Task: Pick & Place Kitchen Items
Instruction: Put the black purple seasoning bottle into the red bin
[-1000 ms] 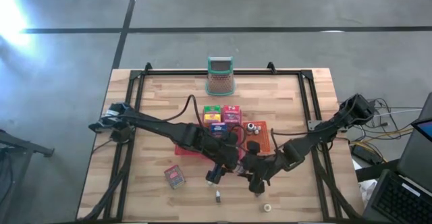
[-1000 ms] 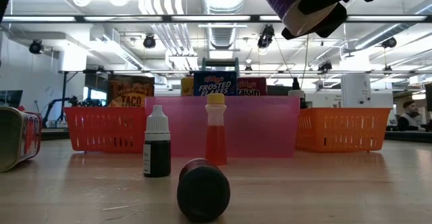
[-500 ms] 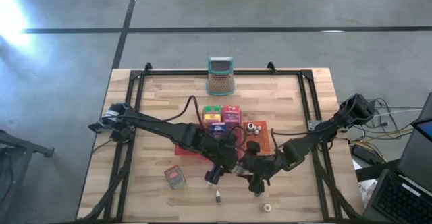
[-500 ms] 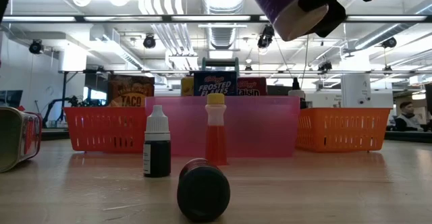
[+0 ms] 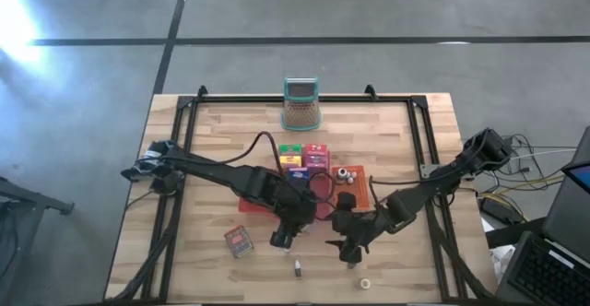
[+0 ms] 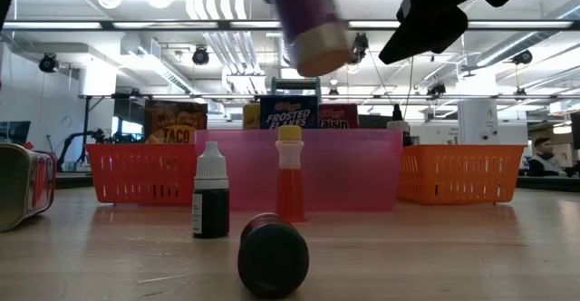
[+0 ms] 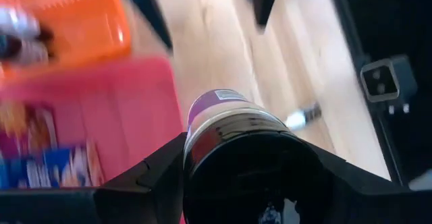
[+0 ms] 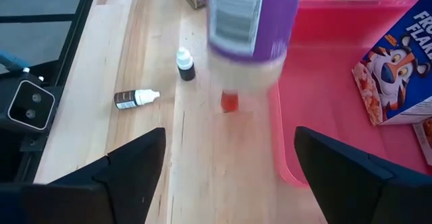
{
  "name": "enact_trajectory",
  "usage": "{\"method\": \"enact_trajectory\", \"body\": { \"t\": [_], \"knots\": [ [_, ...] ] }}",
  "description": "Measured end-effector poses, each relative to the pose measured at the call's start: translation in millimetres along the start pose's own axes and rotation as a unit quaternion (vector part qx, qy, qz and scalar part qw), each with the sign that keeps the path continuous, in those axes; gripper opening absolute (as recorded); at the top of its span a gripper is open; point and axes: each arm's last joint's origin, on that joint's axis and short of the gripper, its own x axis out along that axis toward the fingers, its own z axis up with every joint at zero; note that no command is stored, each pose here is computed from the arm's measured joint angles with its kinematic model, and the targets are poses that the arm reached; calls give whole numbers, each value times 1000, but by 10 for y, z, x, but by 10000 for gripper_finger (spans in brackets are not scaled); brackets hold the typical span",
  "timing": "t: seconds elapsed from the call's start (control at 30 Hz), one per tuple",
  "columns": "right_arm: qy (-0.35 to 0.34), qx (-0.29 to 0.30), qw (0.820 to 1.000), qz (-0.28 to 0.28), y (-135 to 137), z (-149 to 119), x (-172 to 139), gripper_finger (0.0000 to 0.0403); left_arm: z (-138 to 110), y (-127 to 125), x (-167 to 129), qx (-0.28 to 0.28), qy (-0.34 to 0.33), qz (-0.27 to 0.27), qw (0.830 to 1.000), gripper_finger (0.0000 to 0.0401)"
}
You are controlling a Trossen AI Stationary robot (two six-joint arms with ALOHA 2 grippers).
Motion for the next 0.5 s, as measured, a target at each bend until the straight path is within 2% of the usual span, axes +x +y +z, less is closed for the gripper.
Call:
{"method": "enact_trajectory", "body": {
  "t": [0.13,0.33,0.5],
  "knots": [
    [1,0,1000,0,-1,-2,1,333,-120,4,-37,-49,65,7,997,225],
    [1,0,1000,0,-1,-1,0,341,-324,15,-153,-124,157,41,979,225],
    [1,-1,1000,-1,-1,-4,1,342,-430,23,-361,-157,180,93,967,225]
  ]
}}
